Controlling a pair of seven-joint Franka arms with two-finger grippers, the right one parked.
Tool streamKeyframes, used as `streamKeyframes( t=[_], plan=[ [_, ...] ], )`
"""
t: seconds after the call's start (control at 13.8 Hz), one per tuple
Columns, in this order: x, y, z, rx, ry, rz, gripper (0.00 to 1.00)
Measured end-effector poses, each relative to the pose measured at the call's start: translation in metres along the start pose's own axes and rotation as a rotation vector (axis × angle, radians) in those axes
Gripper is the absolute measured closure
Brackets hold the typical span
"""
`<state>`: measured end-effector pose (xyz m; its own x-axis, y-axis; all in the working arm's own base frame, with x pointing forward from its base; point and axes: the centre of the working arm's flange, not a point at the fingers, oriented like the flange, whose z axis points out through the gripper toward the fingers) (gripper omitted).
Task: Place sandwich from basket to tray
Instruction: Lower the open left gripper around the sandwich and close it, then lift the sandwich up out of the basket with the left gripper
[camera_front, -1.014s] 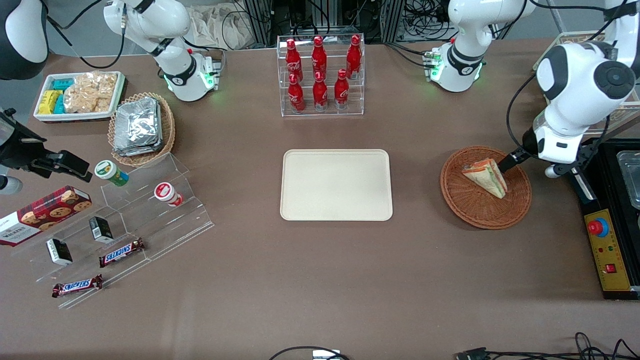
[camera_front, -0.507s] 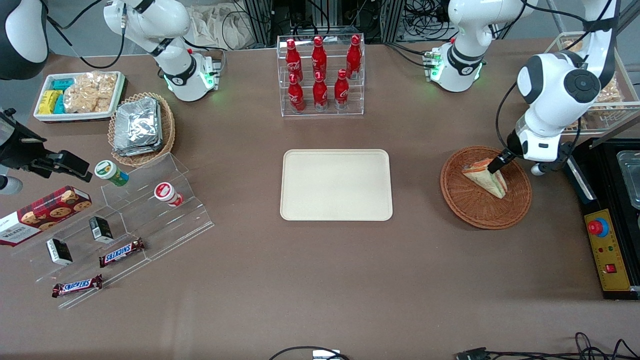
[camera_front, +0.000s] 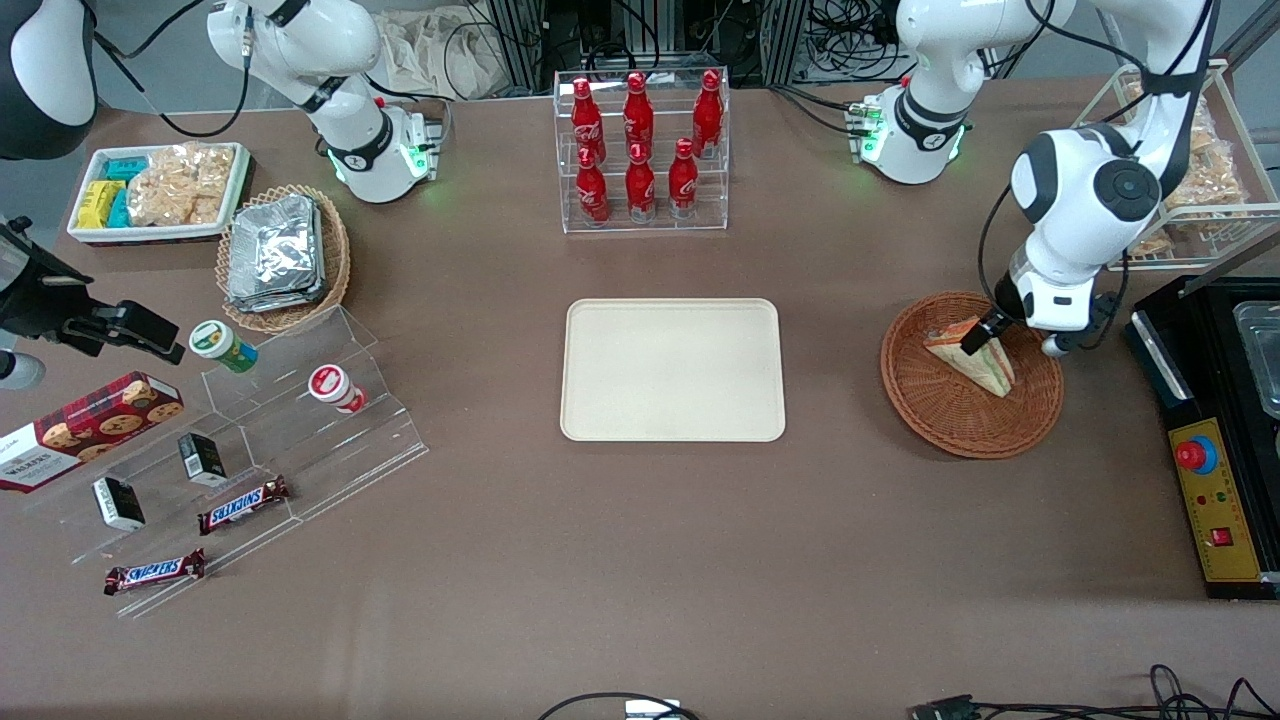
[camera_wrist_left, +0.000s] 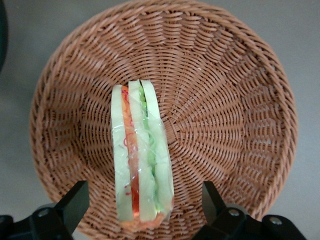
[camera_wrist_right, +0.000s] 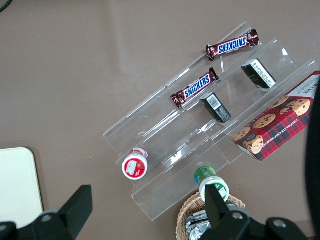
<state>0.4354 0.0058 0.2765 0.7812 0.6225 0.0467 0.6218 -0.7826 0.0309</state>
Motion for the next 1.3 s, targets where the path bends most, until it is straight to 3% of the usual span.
streamKeyframes(
  t=[0.51,0.72,0.94,1.09,1.3],
  plan=[
    [-0.003,-0.003,0.036,-0.002,-0.010,-0.017,0.04],
    [0.000,-0.009,0.039,0.001,-0.013,-0.028,0.38],
    [-0.001,-0.009,0.039,0.002,-0.012,-0.011,0.65],
    [0.000,-0.009,0.037,0.000,-0.009,0.002,0.78],
    [-0.003,-0.008,0.020,0.018,-0.025,0.066,0.84]
  ],
)
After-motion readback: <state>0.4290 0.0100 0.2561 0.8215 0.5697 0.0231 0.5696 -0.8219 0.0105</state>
